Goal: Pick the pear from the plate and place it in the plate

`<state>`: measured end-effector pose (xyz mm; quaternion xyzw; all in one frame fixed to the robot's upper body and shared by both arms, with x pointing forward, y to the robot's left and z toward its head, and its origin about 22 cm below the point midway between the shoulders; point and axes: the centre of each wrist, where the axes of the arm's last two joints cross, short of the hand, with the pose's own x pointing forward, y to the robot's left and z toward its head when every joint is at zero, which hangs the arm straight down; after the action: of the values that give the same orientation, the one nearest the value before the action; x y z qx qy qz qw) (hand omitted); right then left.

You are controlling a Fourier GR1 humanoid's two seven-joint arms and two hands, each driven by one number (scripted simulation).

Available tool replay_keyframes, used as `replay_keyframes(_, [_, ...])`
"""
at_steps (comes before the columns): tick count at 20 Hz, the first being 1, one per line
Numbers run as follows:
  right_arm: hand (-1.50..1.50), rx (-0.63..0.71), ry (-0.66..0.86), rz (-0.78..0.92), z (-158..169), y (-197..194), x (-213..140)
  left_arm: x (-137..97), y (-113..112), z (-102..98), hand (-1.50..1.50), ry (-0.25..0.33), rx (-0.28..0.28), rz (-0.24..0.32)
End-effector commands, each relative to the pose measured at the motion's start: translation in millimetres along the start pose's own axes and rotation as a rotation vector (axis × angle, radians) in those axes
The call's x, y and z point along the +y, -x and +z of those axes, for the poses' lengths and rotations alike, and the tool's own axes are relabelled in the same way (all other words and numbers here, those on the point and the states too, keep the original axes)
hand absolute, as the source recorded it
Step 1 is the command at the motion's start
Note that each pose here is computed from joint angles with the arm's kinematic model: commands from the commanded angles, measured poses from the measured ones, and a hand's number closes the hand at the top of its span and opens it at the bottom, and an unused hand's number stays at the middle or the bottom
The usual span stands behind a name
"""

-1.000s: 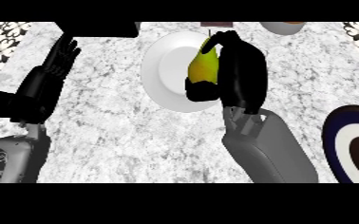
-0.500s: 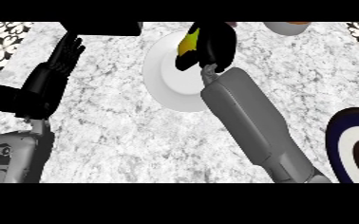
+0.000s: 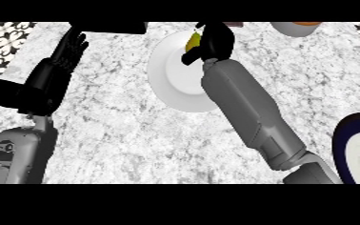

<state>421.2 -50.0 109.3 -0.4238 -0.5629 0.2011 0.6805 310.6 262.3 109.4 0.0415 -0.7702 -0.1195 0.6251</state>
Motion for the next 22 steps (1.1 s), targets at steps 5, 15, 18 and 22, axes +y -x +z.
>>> replay_keyframes(5, [-1.50,-0.029,-0.022,-0.192,-10,16,9,-15,2,-7,0.00,0.038,-0.002,0.012])
replay_keyframes(15, [-1.50,-0.050,0.169,-0.542,-15,5,-9,2,6,-10,0.00,0.005,0.002,-0.001])
replay_keyframes(18, [-1.50,-0.044,0.198,-0.594,-16,5,-12,9,-2,4,0.00,-0.004,0.017,0.008])
replay_keyframes(22, [-1.50,-0.040,0.211,-0.656,-5,30,-6,4,-2,3,0.00,-0.041,0.035,-0.012])
